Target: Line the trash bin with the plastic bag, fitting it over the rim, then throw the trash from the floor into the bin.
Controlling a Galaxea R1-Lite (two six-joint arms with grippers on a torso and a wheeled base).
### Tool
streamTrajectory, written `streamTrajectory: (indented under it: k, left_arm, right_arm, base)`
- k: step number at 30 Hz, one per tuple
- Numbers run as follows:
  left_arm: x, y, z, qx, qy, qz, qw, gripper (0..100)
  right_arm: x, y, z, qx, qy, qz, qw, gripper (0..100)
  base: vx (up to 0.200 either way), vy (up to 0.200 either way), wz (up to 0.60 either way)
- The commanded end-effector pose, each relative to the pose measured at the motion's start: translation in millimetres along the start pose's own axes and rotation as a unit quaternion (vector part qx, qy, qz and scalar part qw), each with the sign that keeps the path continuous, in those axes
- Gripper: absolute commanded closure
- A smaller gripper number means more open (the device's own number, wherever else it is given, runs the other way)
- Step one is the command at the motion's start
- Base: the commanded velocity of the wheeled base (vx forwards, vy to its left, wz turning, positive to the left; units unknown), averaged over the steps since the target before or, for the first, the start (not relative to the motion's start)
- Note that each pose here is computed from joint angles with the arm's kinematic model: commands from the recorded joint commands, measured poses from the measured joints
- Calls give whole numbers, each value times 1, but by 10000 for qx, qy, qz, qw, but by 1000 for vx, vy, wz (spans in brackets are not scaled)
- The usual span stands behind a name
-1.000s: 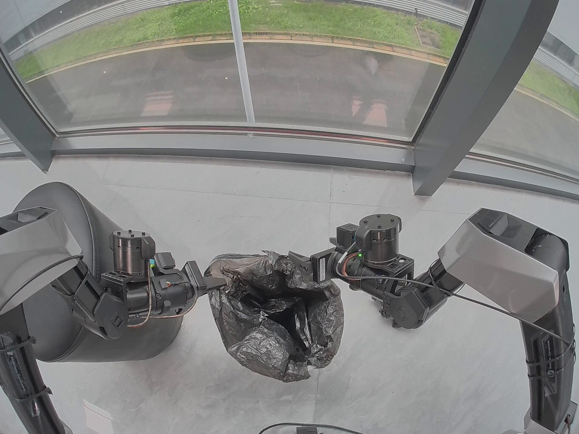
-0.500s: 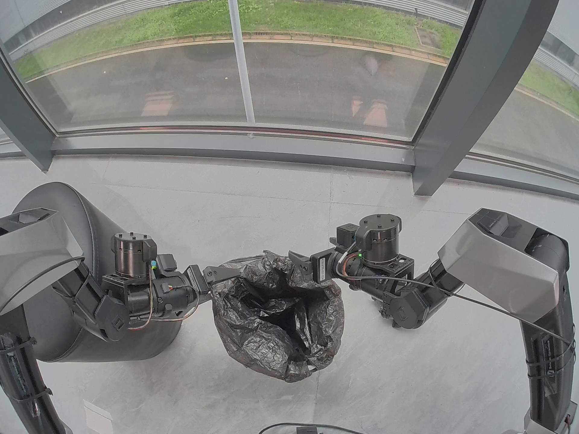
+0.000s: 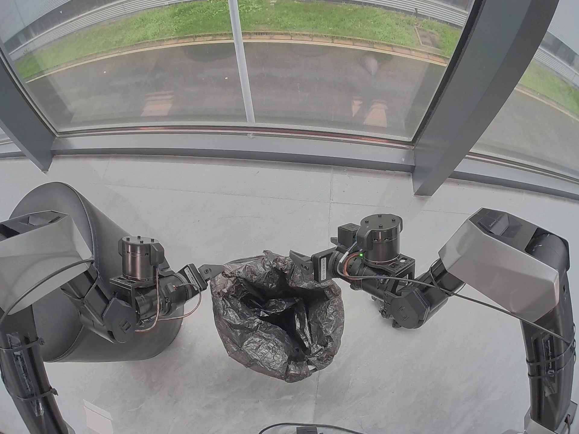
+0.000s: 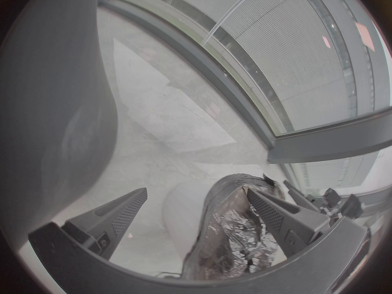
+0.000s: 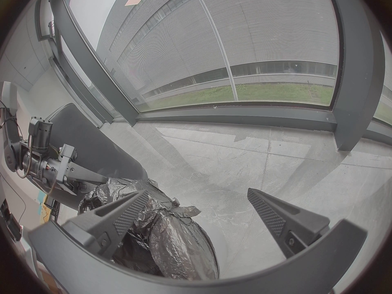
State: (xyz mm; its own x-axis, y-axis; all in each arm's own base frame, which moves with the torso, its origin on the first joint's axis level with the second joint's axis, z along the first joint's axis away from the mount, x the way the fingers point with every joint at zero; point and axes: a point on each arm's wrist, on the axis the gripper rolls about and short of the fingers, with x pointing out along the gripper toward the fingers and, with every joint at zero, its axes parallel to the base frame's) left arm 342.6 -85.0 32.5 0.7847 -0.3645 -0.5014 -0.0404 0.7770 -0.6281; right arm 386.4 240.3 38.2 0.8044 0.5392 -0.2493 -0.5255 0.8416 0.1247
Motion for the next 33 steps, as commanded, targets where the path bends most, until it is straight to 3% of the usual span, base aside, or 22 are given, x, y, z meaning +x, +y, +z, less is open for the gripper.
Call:
streamTrajectory:
  k: [1, 21, 29, 33]
  left_arm:
    - [12, 6, -16, 470, -51, 372, 9982, 0]
    - [26, 21, -30, 501, 188, 489, 9974, 0]
    - [13, 9, -18, 265, -51, 325, 9991, 0]
    - [-13, -11, -7, 161, -272, 65, 9995, 0]
  right_arm:
    - [0, 0, 0, -2, -3, -1, 10000, 0]
    - [0, -3, 0, 21, -16, -45, 10000, 0]
    - [-1, -4, 1, 13, -58, -264, 9996, 0]
    - [-4, -4, 1, 21, -28, -267, 9996, 0]
  base:
    - [0, 0, 0]
    - [0, 0, 0]
    - [0, 0, 0]
    - [0, 0, 0]
